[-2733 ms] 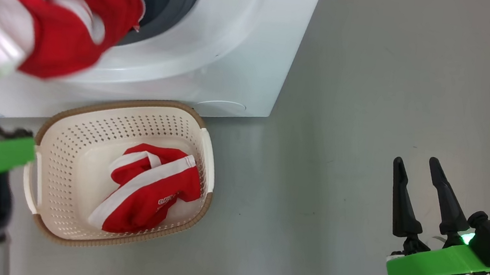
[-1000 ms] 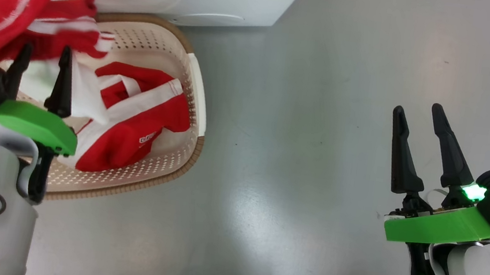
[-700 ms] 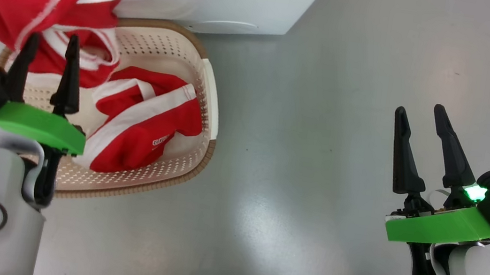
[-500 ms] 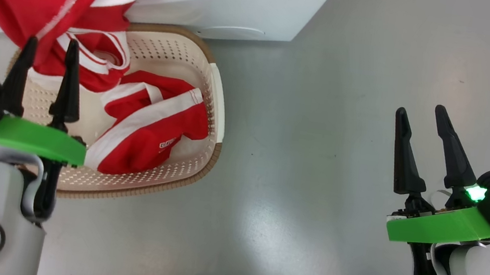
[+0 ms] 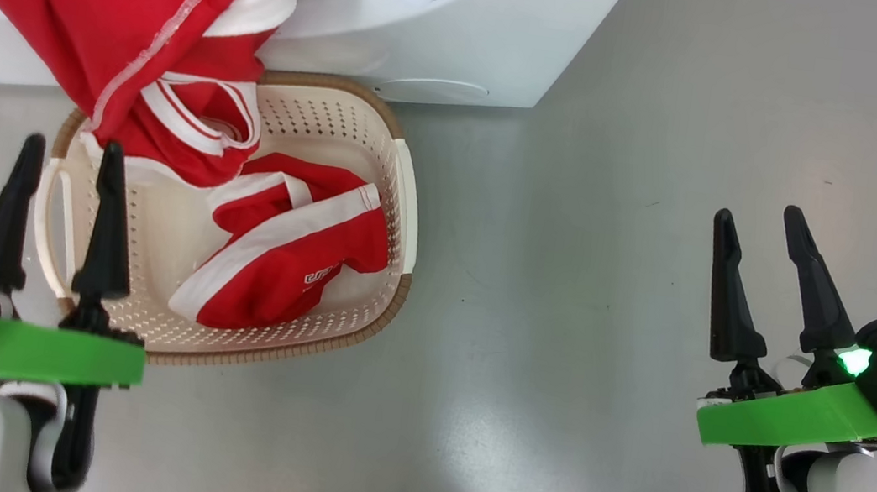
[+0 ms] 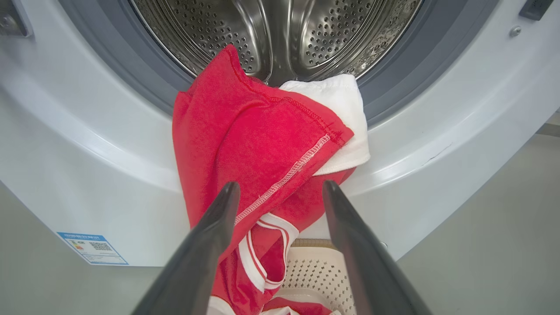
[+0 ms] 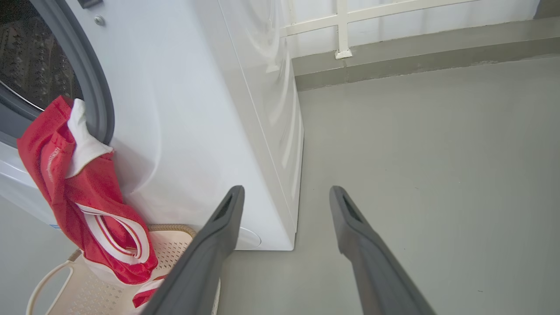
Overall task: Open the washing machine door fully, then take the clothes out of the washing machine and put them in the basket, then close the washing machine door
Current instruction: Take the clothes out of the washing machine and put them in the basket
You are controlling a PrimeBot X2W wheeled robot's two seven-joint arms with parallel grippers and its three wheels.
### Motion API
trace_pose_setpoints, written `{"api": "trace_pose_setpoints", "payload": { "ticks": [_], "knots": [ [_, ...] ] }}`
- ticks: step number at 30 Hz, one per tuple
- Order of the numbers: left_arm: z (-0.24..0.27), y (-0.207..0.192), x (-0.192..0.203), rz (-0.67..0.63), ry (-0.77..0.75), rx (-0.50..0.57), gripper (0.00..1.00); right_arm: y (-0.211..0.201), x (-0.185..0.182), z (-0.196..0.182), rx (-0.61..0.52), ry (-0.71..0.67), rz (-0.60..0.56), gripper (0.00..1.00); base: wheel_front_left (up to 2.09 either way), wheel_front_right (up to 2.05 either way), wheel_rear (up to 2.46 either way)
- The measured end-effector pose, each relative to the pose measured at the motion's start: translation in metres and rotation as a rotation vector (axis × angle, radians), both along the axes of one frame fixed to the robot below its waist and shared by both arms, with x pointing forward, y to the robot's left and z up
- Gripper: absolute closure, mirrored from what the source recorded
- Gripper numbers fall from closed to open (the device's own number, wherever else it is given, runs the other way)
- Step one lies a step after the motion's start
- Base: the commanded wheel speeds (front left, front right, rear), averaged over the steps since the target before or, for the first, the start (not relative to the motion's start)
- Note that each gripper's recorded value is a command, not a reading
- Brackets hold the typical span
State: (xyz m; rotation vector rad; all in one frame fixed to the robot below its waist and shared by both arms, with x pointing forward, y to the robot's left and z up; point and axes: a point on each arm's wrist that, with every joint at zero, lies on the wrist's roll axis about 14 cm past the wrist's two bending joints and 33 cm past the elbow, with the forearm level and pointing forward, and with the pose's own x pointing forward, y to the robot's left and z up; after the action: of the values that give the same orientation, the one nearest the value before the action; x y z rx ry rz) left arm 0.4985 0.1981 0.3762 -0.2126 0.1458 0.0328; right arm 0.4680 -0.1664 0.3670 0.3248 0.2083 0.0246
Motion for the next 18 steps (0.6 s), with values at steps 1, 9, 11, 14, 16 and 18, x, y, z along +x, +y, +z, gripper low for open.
{"api": "trace_pose_setpoints", "payload": {
  "ticks": [1, 9, 11, 14, 16, 18],
  "knots": [
    [0.001, 0.0, -0.003, 0.0, 0.001, 0.005, 0.0, 0.0, -0.001, 0.0, 0.0, 0.0, 0.0, 0.0, 0.0, 0.0, 0.0],
    [-0.001, 0.001, -0.014, 0.014, 0.014, 0.004, 0.0, 0.0, -0.001, 0.002, -0.001, -0.004, -0.001, 0.0, 0.0, 0.0, 0.0],
    [-0.001, 0.001, -0.014, 0.014, 0.013, 0.003, 0.0, -0.001, -0.001, 0.003, -0.002, -0.005, -0.002, 0.0, 0.0, 0.0, 0.0],
    [-0.001, 0.001, -0.013, 0.015, 0.012, 0.002, 0.0, -0.001, -0.001, 0.003, -0.002, -0.005, -0.002, 0.0, 0.0, 0.0, 0.0],
    [0.002, 0.001, -0.013, 0.016, 0.005, 0.003, 0.0, -0.001, -0.002, 0.003, -0.001, -0.004, -0.001, 0.0, 0.0, 0.0, 0.0],
    [0.002, 0.001, -0.012, 0.013, 0.002, 0.003, 0.0, 0.0, -0.002, 0.002, -0.001, -0.001, -0.001, 0.0, 0.0, 0.0, 0.0]
  ]
}}
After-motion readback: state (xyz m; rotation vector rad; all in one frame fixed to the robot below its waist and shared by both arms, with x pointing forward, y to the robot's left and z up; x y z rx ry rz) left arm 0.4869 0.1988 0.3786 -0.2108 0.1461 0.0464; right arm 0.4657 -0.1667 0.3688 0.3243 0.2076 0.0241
